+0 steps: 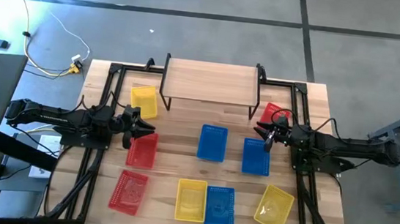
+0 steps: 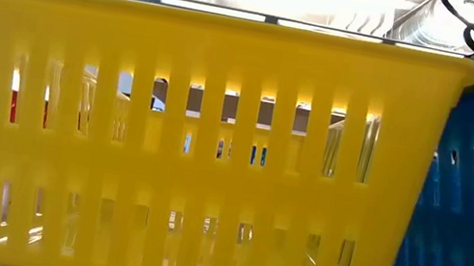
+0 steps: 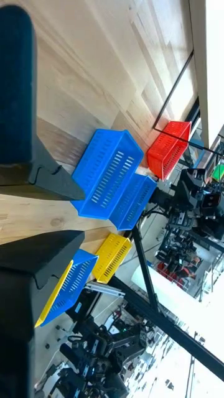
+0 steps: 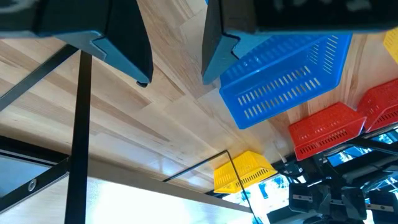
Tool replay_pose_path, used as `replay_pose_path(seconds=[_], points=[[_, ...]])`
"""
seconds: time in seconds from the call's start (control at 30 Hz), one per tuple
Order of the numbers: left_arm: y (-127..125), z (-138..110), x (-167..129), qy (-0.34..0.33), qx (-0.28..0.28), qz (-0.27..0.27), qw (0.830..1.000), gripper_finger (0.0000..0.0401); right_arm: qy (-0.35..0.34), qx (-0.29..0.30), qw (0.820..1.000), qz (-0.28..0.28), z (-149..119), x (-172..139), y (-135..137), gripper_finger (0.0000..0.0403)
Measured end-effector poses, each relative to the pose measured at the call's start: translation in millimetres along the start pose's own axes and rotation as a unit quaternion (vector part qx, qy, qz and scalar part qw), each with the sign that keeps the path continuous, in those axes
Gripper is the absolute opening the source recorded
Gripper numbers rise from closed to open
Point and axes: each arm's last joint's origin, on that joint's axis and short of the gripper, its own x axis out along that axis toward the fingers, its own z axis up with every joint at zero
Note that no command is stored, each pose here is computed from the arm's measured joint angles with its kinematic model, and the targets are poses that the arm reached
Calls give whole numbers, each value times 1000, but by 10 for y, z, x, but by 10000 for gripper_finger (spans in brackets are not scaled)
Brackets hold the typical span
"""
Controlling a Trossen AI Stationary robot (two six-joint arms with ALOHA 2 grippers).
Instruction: Stack baskets on shelf by color
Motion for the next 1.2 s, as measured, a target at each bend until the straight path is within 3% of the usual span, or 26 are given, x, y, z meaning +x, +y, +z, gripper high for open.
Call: replay_pose_path(seconds=[0.83, 1.1, 1.2], points=[[0, -1, 0, 0, -17, 0, 1000, 80, 0, 0, 1000, 0, 0, 0, 0, 124], [0, -1, 0, 0, -102, 0, 995, 80, -4, 88, 996, -2, 6, 0, 0, 124], [0, 0, 0, 0, -122, 0, 993, 80, -6, 92, 996, -1, 9, 0, 1, 124]])
